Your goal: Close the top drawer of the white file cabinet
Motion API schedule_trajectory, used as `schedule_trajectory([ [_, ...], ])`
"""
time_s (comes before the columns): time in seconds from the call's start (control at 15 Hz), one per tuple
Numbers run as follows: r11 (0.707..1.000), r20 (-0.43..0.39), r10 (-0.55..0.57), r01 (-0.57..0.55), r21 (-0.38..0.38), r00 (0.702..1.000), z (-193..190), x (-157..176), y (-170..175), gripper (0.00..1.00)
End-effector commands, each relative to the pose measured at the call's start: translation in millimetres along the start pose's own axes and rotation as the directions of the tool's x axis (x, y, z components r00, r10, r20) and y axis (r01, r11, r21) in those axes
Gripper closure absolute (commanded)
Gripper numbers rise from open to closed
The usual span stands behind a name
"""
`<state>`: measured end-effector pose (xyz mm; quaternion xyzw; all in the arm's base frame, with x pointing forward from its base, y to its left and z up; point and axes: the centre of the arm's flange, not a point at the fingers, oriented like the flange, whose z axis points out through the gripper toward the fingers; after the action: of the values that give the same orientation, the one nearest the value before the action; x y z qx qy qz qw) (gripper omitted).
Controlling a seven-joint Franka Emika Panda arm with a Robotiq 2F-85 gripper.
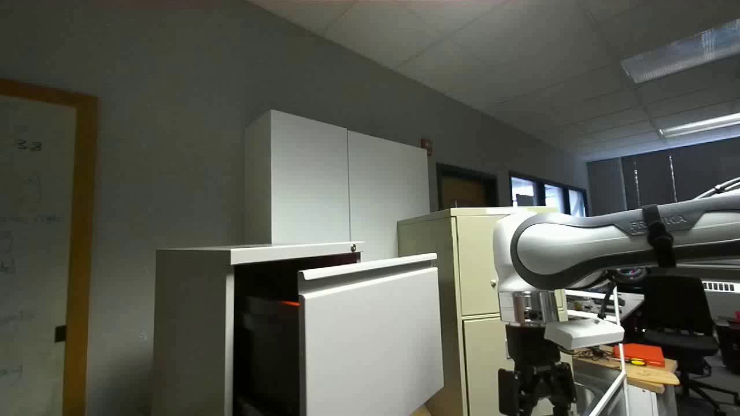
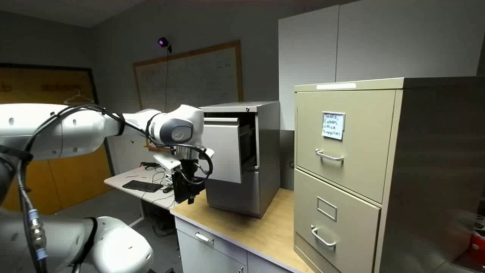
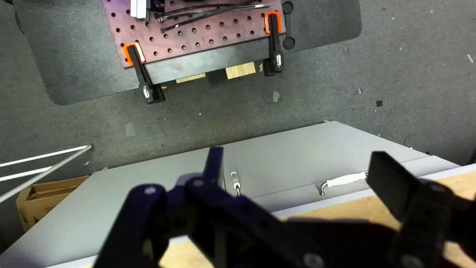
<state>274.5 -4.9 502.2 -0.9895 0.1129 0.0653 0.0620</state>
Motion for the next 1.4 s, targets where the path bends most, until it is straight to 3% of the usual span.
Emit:
schedule_trajectory([
  [0.0,1.0,-0.001,0.0,0.0,0.0,1.0,0,0,0,0.0],
  [0.53,1.0,-0.011,0.008,-0.008,-0.001,1.0,-1,1,-1,0.0],
  [0.87,0.999,-0.129,0.038,-0.039,0.002,0.991,-24,11,-12,0.0],
  [1.07,0.996,-0.238,0.088,-0.08,0.043,0.967,-48,16,-25,0.0],
  [1.33,0.984,-0.417,0.171,-0.137,0.11,0.893,-83,20,-49,0.0],
])
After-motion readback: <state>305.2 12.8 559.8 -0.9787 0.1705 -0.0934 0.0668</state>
